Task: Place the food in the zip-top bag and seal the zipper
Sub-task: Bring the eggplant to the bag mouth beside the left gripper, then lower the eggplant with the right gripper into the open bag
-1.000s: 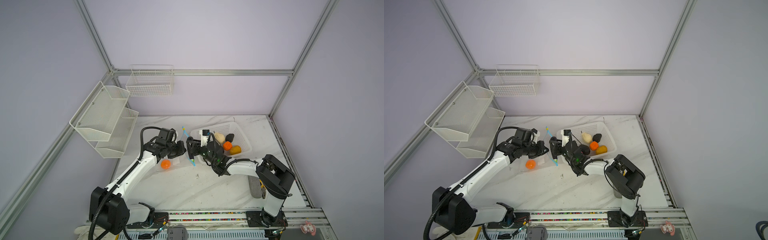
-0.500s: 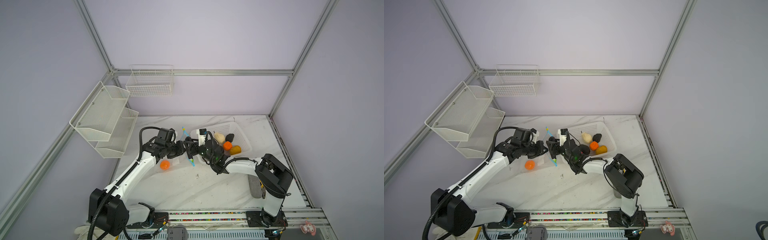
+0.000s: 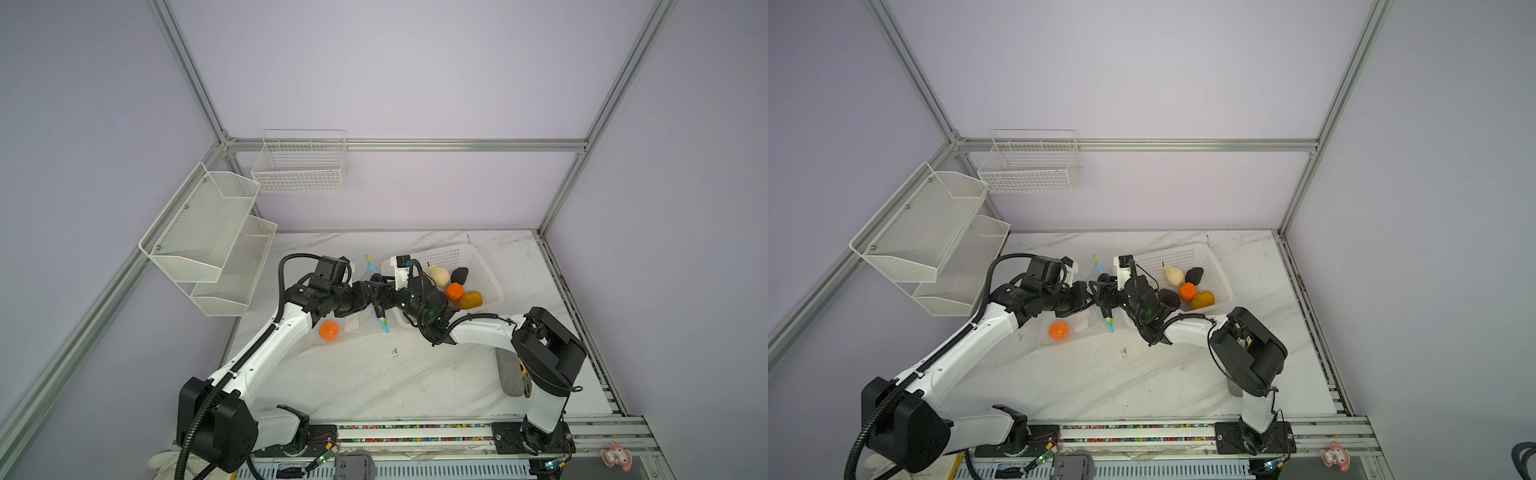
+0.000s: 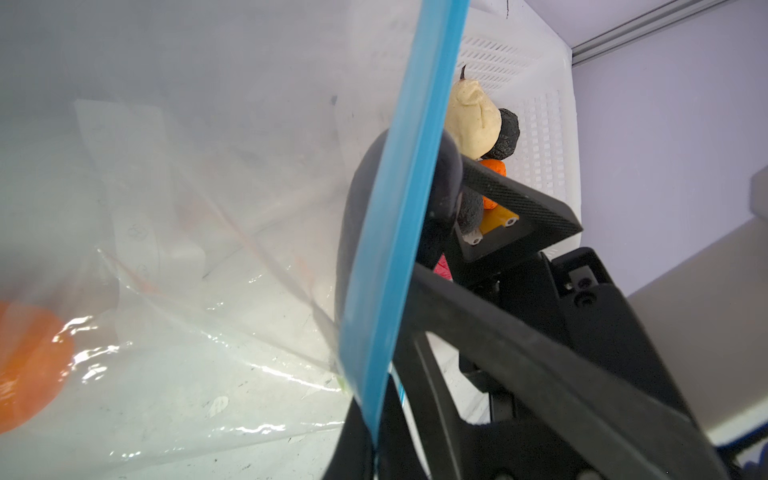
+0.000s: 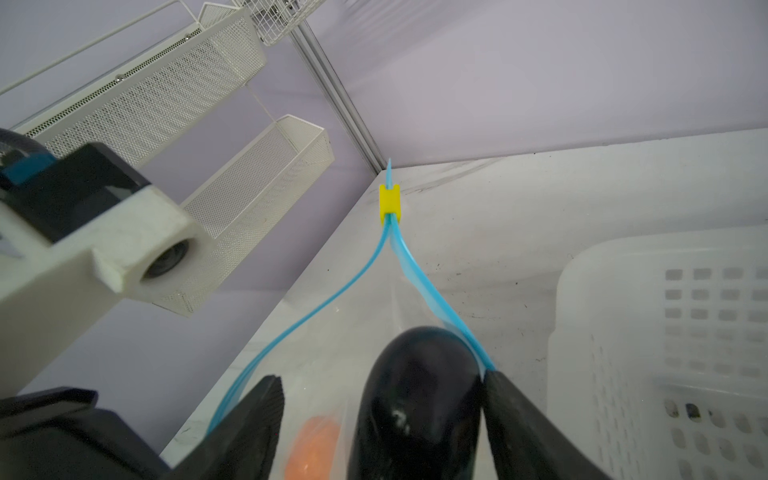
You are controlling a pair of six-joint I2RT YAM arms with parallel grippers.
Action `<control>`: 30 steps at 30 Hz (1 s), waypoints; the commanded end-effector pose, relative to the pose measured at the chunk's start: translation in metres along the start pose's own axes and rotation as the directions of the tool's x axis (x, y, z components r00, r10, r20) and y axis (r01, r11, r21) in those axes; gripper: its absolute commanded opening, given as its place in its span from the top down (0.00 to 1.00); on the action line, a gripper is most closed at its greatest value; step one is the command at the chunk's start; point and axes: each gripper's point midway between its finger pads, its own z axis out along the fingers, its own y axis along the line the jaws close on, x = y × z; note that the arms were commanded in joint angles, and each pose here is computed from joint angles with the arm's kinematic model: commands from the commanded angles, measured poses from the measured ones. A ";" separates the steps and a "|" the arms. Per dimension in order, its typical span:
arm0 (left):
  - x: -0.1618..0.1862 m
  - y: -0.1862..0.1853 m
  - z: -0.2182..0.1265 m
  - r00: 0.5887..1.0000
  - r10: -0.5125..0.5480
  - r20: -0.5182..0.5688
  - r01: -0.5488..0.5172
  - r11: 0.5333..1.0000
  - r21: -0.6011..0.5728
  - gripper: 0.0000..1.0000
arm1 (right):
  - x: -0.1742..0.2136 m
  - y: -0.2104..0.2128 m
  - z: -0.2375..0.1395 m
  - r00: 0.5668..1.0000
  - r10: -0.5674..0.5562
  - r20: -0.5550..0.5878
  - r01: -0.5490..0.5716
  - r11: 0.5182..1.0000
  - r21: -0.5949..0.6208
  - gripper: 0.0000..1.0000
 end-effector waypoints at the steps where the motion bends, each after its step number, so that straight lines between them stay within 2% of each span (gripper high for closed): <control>1: -0.022 -0.025 -0.025 0.996 0.033 0.084 -0.039 0.997 0.067 1.00 | -0.009 0.010 -0.001 1.000 -0.007 -0.001 0.007 1.000 -0.013 0.18; 7: -0.024 -0.024 -0.025 0.995 0.032 0.091 -0.038 0.997 0.063 1.00 | -0.019 0.021 -0.009 1.000 -0.004 -0.021 0.003 1.000 -0.026 0.17; 16: -0.029 -0.023 -0.029 0.994 0.023 0.105 -0.030 0.997 0.067 1.00 | -0.029 0.006 -0.039 0.996 0.040 -0.077 -0.036 0.998 0.056 0.19; 21: -0.032 -0.025 -0.032 0.993 0.021 0.112 -0.030 0.997 0.078 1.00 | -0.009 -0.026 -0.044 0.980 0.112 -0.164 -0.088 0.985 0.147 0.23; 30: -0.029 -0.028 -0.028 0.995 0.015 0.094 -0.024 0.995 0.098 1.00 | 0.017 -0.035 -0.031 0.967 0.102 -0.232 -0.070 0.987 0.145 0.24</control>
